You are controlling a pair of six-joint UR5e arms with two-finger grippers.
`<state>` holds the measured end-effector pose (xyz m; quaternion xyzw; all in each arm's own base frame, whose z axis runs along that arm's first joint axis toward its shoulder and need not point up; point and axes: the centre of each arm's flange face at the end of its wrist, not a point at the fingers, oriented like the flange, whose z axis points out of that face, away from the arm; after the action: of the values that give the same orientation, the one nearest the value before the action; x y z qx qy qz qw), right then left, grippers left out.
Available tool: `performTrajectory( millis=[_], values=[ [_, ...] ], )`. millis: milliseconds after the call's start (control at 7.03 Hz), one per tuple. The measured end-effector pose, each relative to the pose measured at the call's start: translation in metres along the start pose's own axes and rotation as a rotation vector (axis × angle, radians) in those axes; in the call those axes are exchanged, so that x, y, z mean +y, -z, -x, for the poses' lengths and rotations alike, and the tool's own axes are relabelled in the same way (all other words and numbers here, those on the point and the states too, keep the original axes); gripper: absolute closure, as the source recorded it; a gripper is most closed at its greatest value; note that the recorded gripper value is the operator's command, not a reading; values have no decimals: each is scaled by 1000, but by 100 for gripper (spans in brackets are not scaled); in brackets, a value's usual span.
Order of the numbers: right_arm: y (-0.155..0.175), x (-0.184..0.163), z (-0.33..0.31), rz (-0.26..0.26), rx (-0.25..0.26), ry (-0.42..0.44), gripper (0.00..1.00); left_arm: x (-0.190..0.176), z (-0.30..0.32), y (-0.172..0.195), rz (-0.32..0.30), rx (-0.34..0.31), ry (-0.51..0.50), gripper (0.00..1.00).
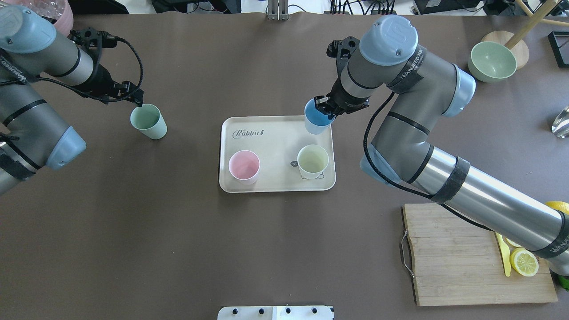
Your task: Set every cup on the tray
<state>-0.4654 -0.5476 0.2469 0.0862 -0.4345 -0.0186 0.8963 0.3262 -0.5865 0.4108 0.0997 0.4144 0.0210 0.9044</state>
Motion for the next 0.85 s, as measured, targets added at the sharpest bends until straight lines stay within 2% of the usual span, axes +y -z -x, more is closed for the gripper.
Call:
performTrajectory(
  millis=[142,284,427,711,853],
  values=[
    [0,0,-1,1,1,0,100,7,-10,-9,14,3,1,13],
    [-1,0,-2,1,2,-2,100,14,-19,-16,24,3,2,33],
    [-2,0,-3,2,4,-2,100,18,-23,-20,27,0,2,49],
    [-3,2,-2,4,4,-2,100,21,-21,-23,29,-4,-5,96],
    [-4,4,-1,7,3,0,100,21,-22,-22,24,1,-14,100]
  ],
)
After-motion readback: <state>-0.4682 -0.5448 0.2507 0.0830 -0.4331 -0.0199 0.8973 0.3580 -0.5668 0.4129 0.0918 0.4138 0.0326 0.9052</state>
